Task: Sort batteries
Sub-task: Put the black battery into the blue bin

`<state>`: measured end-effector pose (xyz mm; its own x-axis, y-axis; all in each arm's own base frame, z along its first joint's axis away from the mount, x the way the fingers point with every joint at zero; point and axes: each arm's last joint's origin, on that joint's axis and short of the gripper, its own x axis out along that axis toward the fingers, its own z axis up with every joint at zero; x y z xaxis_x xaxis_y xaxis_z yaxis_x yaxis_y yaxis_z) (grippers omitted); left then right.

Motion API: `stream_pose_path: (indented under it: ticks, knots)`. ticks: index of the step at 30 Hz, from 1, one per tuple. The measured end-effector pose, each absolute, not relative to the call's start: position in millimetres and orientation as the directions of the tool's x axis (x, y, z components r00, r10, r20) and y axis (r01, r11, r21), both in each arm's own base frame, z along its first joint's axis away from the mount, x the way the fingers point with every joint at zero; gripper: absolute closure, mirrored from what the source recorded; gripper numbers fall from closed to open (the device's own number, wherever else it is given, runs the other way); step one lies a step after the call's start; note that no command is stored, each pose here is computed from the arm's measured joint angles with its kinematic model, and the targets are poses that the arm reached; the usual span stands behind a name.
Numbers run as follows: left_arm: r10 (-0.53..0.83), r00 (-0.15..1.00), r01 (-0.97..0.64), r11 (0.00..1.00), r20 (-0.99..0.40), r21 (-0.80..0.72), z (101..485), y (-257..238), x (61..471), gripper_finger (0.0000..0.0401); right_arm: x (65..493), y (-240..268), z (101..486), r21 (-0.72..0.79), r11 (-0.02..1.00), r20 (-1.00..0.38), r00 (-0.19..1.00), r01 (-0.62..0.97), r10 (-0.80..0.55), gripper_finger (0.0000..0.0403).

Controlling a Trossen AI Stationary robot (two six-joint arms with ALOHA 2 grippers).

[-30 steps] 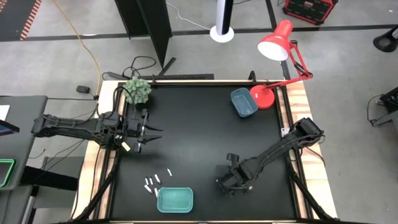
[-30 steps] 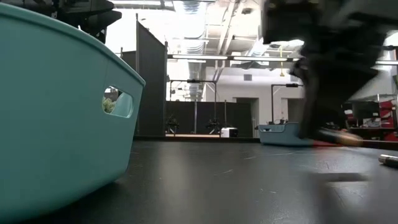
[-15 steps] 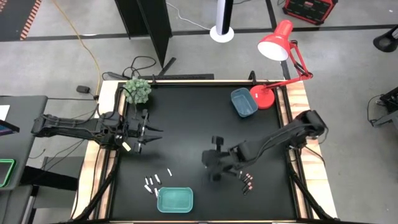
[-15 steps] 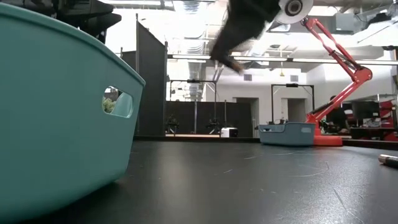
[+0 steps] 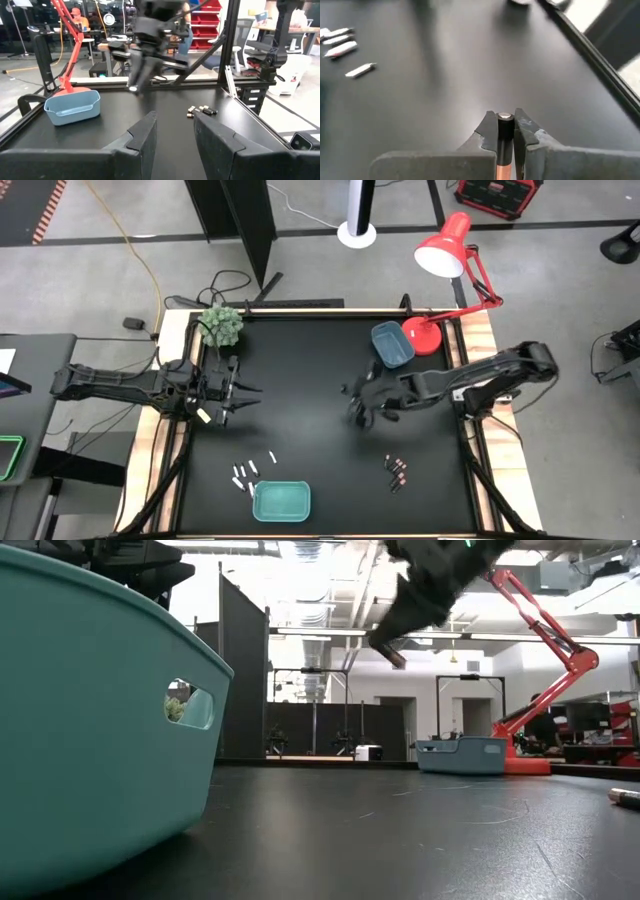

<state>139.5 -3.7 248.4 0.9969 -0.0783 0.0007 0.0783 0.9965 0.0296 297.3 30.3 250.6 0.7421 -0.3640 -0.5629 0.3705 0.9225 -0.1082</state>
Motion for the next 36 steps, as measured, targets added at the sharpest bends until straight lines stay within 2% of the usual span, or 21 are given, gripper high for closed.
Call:
stream_pose_path:
  ticks: [3,11,22,27,36]
  knots:
    - [-0.078,0.997,0.079,0.997,-0.019,0.028,246.4,-3.7,139.5,0.0276,273.1,7.8,240.7,-0.078,0.876,-0.538,0.719,0.476,-0.439,0.0377]
    - [-0.066,0.997,0.067,0.997,-0.043,0.027,244.0,-3.3,139.6,0.0276,223.1,-51.1,219.5,-0.019,0.689,-0.565,0.561,0.724,-0.605,0.0377]
    - [-0.039,0.998,0.040,0.999,-0.043,0.023,244.0,-2.5,139.6,0.0276,199.7,-106.9,213.3,-0.084,0.502,-0.607,0.355,0.861,-0.711,0.0373]
    - [-0.039,0.998,0.039,0.999,-0.054,0.013,243.0,-2.5,139.8,0.0276,196.6,-115.3,211.8,-0.087,0.478,-0.613,0.331,0.874,-0.718,0.0339]
    - [-0.026,0.997,0.028,0.999,-0.072,0.020,241.2,-2.2,139.7,0.0276,193.8,-116.5,211.2,-0.093,0.466,-0.624,0.314,0.880,-0.716,0.0248]
